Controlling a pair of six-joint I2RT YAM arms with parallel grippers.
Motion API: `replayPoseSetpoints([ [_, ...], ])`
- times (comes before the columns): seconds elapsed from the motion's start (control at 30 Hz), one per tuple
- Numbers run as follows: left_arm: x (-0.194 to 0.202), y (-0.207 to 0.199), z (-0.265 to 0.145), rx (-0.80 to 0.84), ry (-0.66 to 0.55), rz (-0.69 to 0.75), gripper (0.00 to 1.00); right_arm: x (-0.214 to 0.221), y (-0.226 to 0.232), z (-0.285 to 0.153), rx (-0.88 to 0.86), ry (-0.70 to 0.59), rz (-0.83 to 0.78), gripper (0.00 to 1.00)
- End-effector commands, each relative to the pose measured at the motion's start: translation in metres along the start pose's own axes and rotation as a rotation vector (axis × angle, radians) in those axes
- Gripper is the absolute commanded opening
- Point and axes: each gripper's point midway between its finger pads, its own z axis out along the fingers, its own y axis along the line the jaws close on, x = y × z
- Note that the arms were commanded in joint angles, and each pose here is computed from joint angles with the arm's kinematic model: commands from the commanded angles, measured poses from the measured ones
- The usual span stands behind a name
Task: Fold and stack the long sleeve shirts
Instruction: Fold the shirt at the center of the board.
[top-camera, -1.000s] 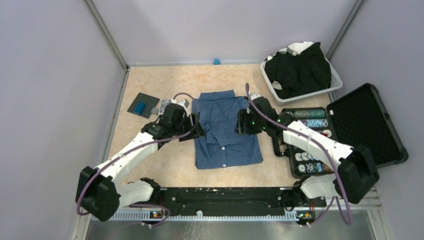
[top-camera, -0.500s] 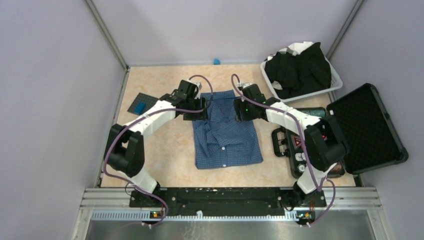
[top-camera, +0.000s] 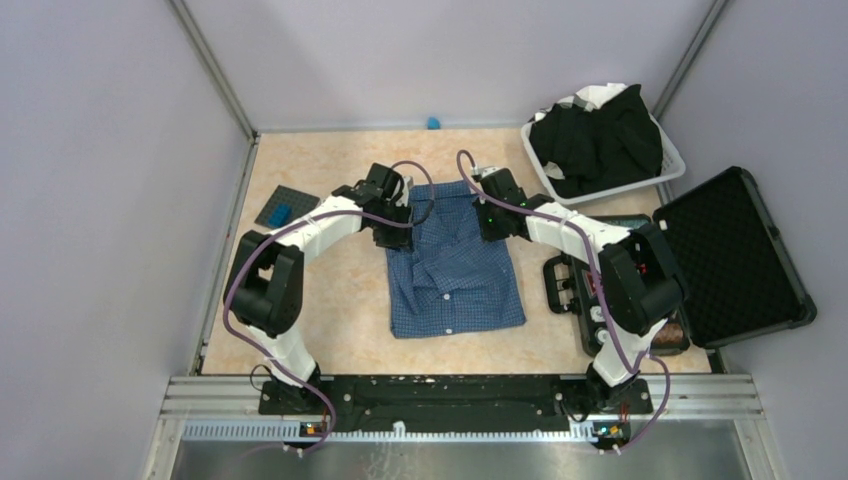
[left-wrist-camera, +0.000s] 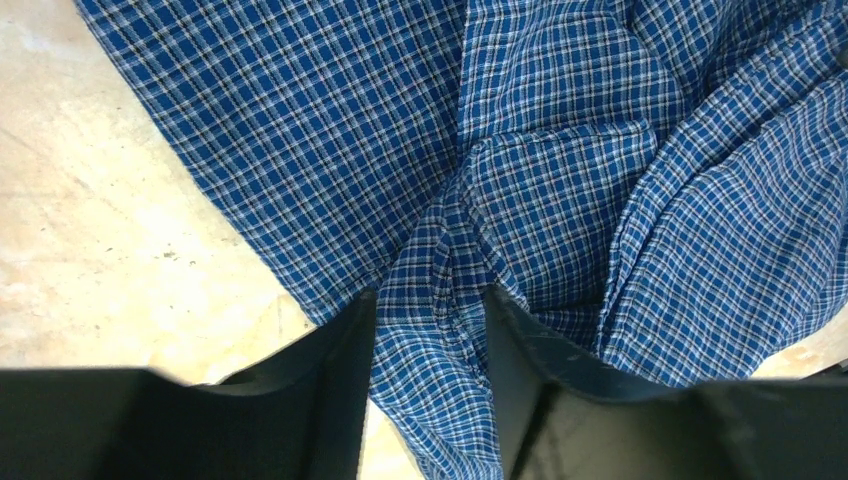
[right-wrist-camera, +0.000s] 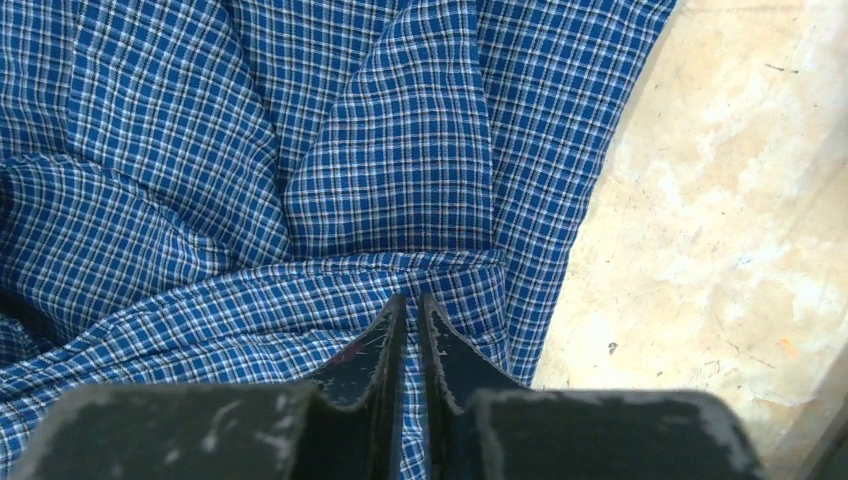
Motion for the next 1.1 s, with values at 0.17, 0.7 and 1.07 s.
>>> replayPoseSetpoints([
  [0.17,-0.016,-0.002,-0.007,0.0,-0.047,0.03,0.24,-0.039,-0.002,-0.018,0.012,-0.115,0.003,0.22],
  [0.7,-0.024,-0.005,-0.011,0.013,-0.076,0.001,0.05,-0.023,0.001,0.012,-0.005,-0.036,-0.044,0.63],
  [1.07,-0.023,-0.003,-0.015,0.051,-0.092,-0.051,0.0,-0.024,-0.006,0.001,0.03,-0.052,-0.022,0.09],
])
